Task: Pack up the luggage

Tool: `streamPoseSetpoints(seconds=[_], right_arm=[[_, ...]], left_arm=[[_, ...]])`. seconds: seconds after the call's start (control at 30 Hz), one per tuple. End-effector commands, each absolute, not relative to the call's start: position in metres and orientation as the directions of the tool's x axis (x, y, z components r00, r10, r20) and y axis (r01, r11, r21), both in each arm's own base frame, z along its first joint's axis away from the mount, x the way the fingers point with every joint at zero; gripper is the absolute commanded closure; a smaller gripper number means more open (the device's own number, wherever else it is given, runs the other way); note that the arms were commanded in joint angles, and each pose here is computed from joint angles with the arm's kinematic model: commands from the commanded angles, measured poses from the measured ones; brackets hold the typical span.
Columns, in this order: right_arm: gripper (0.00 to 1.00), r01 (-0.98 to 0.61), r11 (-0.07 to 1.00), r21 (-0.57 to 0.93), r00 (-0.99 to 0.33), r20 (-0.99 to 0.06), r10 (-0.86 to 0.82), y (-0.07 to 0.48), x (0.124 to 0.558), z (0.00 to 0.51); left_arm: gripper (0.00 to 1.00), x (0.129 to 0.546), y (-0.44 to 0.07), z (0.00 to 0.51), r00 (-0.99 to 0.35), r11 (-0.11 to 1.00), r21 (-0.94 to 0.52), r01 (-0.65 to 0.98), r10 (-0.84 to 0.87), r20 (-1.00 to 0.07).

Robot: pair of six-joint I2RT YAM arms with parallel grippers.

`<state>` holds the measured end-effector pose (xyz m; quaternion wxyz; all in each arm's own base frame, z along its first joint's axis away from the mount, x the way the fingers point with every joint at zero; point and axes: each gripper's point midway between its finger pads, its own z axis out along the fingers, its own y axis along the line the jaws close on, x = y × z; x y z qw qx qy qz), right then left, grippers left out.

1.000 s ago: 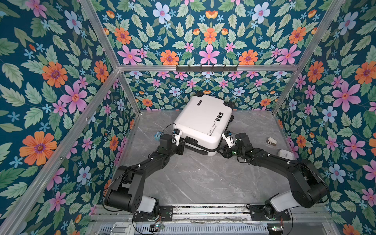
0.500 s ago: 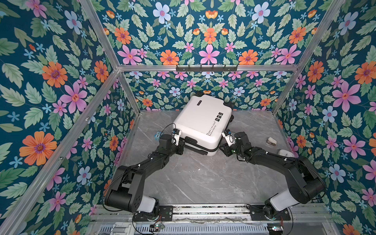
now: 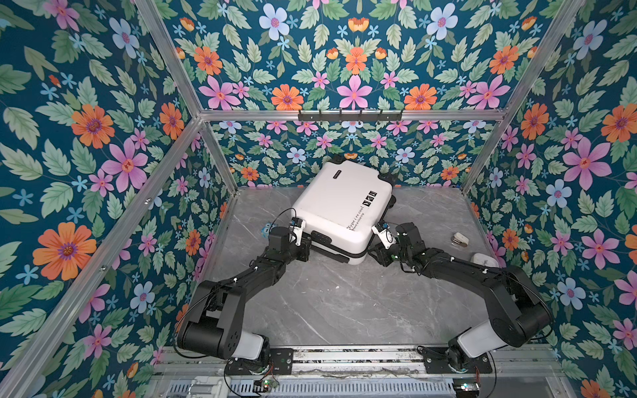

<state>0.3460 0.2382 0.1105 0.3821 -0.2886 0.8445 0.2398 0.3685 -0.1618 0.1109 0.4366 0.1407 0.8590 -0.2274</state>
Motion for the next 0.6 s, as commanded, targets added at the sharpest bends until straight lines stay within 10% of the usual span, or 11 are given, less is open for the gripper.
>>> streamPoseSetpoints(seconds=[0.0,0.57], right_arm=[[0.53,-0.74,0.648,0.178,-0.473,-0.823,-0.315,0.253,0.343,0.128],[0.69,-0.787,0.574,0.223,-0.474,-0.816,-0.332,0.27,0.34,0.121]], left_arm=[[1.0,0.367,-0.161,0.108,-0.599,0.858,-0.276,0.433,0.045,-0.8],[1.0,0.371,-0.158,0.11,-0.601,0.86,-0.281,0.425,0.036,-0.798]])
